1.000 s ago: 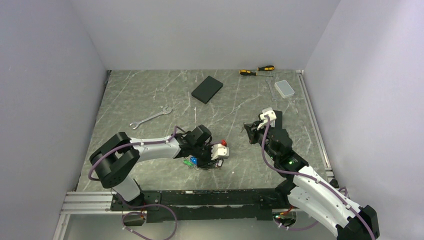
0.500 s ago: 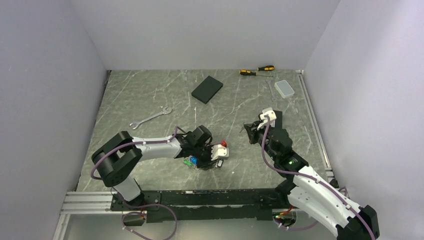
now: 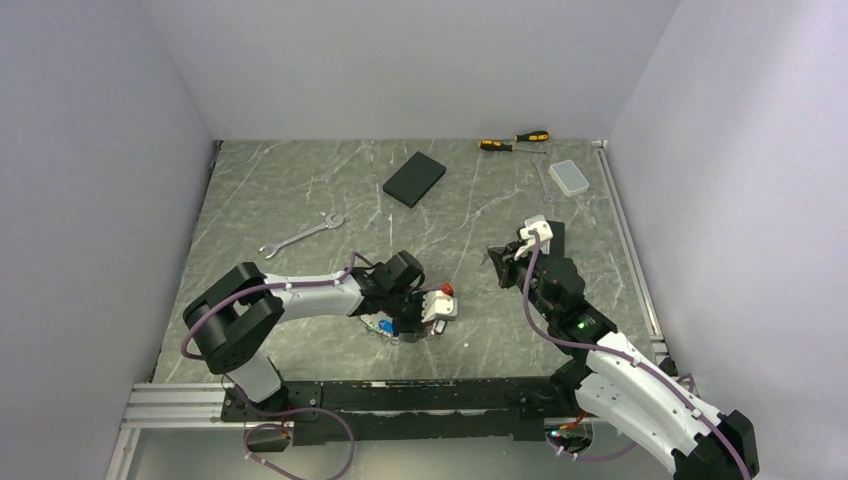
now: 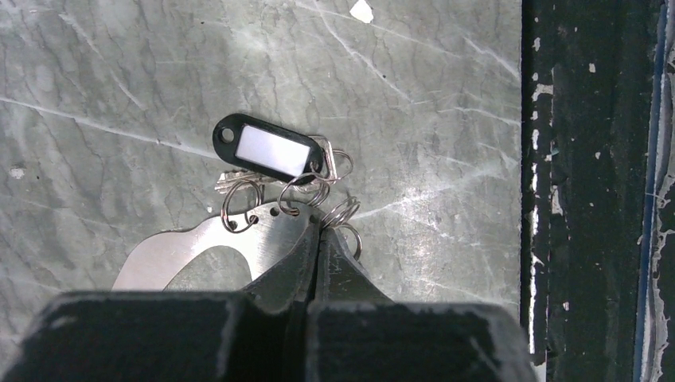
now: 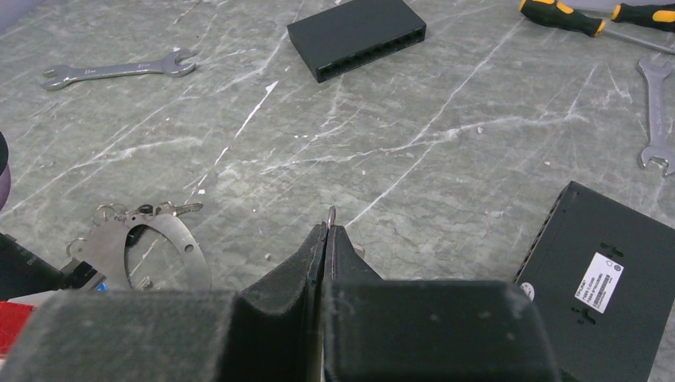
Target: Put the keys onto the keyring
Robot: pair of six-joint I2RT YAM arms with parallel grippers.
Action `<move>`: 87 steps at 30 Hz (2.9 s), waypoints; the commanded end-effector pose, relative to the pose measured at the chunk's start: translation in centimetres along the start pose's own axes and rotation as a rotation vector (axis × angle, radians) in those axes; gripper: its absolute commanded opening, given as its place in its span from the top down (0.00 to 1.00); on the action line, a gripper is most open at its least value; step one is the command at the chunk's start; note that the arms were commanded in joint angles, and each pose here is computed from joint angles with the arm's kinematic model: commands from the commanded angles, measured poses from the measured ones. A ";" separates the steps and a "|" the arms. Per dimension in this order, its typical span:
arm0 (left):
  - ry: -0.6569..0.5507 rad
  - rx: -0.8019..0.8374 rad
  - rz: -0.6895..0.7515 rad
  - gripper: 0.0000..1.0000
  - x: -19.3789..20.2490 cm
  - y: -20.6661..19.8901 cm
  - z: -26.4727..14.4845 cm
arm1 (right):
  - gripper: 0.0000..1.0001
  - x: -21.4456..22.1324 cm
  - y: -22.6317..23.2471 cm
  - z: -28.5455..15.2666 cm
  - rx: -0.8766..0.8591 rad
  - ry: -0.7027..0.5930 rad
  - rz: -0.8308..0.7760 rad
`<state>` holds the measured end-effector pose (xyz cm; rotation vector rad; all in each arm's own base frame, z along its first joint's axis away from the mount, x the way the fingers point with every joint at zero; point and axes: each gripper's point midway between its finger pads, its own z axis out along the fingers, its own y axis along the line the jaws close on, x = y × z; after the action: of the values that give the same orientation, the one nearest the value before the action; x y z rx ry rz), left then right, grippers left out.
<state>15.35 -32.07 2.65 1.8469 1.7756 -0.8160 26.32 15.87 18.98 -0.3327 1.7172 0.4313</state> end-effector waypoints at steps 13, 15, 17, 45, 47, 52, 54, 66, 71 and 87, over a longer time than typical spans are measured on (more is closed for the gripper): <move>-0.112 -0.037 0.138 1.00 -4.5 0.2 -3.4 | 1.00 -1.6 0.4 0.1 -0.017 -0.052 0.017; -0.117 -0.039 0.133 1.00 -4.5 0.3 -3.5 | 1.00 -1.6 0.4 0.1 -0.018 -0.052 0.017; -0.112 -0.026 0.124 1.00 -4.2 0.2 -3.4 | 1.00 -1.6 0.5 0.1 -0.020 -0.053 0.017; -0.062 -0.039 0.047 0.68 -1.8 0.4 -1.8 | 1.00 -1.4 0.4 0.1 -0.016 -0.048 0.016; -0.069 -0.049 0.025 0.67 -1.9 0.4 -1.9 | 1.00 -1.4 0.4 0.1 -0.017 -0.046 0.016; -0.105 -0.076 -0.053 0.66 -1.9 0.4 -1.7 | 1.00 -1.4 0.4 0.1 -0.016 -0.048 0.016; -0.113 -0.085 -0.084 0.66 -1.8 0.4 -1.5 | 1.00 -1.4 0.3 0.1 -0.016 -0.046 0.016; -0.167 -0.125 -0.125 0.67 -2.2 0.7 -1.5 | 1.00 -1.3 0.4 0.1 -0.018 -0.044 0.016; -0.157 -0.121 -0.118 0.69 -2.1 0.5 -1.4 | 1.00 -1.4 0.4 0.1 -0.017 -0.046 0.016; -0.108 -0.131 -0.108 0.72 -1.1 0.1 -0.8 | 1.00 -1.4 0.5 0.1 -0.025 -0.045 0.018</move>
<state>15.21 -32.26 3.61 1.6189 1.8416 -0.8257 26.30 15.92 18.95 -0.3353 1.7181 0.4336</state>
